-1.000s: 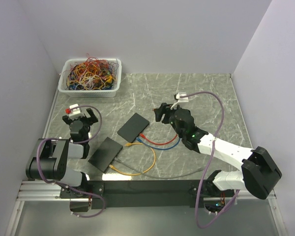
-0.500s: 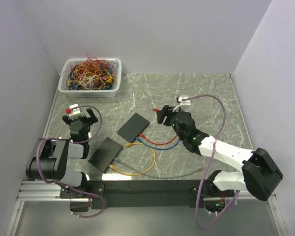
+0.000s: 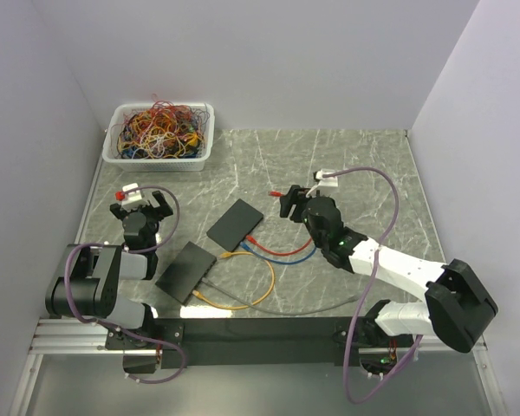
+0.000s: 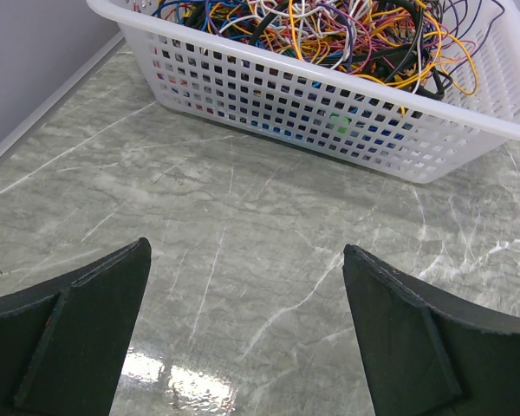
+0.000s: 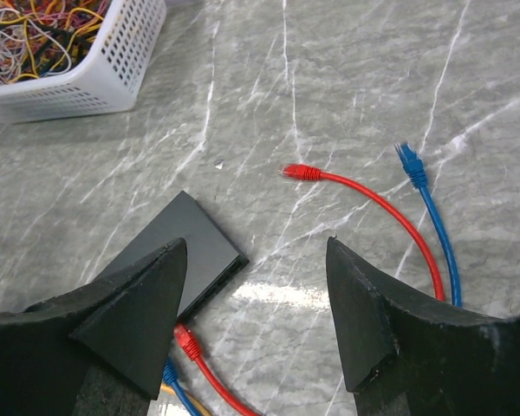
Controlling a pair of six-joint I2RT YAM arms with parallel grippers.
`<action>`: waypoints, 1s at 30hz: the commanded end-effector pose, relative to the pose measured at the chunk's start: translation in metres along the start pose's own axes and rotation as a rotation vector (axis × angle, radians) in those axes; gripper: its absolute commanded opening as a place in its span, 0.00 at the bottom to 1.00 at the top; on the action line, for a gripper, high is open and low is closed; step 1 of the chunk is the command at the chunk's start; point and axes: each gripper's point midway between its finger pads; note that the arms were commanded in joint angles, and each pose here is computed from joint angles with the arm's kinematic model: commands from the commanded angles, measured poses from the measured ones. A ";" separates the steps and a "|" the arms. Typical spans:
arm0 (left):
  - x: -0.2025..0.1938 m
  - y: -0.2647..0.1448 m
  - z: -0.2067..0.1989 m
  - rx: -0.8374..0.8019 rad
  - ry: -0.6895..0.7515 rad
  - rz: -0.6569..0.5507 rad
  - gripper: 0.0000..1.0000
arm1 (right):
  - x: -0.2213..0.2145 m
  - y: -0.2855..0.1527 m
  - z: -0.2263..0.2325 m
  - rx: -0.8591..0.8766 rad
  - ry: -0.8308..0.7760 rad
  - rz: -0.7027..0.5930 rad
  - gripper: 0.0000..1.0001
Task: Insert the plug into the switch port
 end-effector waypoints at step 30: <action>0.014 0.003 -0.009 -0.038 -0.006 -0.052 0.99 | 0.023 -0.011 0.048 0.223 0.050 -0.107 0.72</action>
Point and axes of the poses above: each gripper's point midway between its finger pads, its own y axis out along the fingers, its own z axis along the line the jaws close on, x = y × z, and after that the axes turned 14 degrees about -y, right-handed
